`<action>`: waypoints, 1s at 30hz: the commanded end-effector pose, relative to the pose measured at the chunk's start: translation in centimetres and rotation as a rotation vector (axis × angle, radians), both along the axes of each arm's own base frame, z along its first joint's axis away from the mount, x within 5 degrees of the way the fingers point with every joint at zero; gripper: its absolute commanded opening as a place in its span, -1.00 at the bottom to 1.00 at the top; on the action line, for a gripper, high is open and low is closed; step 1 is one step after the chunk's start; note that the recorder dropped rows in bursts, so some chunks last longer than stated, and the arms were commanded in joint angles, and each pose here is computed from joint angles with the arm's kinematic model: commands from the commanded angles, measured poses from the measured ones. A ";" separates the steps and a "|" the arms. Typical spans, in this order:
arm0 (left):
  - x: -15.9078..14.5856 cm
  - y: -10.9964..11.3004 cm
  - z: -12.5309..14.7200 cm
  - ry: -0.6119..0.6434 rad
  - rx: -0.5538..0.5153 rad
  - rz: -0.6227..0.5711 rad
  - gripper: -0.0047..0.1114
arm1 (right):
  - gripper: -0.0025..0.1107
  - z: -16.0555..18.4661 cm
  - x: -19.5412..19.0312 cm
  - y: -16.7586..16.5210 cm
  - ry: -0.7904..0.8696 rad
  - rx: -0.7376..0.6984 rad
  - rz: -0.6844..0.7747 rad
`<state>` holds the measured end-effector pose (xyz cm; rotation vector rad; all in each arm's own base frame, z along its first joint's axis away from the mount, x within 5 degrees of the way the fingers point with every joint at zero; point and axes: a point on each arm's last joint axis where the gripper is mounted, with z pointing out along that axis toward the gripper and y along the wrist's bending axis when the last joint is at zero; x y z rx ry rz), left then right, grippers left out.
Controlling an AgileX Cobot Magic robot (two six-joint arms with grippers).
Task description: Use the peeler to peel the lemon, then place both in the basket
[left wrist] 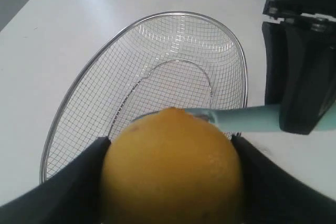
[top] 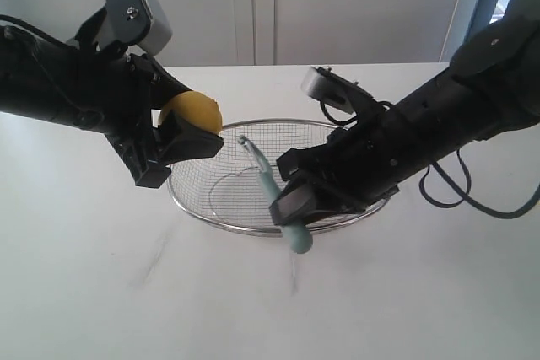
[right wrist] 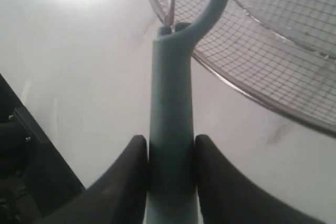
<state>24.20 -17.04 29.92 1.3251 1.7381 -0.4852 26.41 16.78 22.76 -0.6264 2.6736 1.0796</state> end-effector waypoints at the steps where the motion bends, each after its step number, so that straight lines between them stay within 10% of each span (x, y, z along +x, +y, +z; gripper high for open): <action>1: -0.3 -0.2 0.2 0.023 -0.031 -0.003 -0.92 | -0.96 0.7 -0.5 1.5 -0.023 0.037 0.039; 30: -0.2 -0.2 0.2 0.020 -0.030 -0.002 -0.92 | -0.96 3.3 -1.7 1.9 -0.072 0.105 0.034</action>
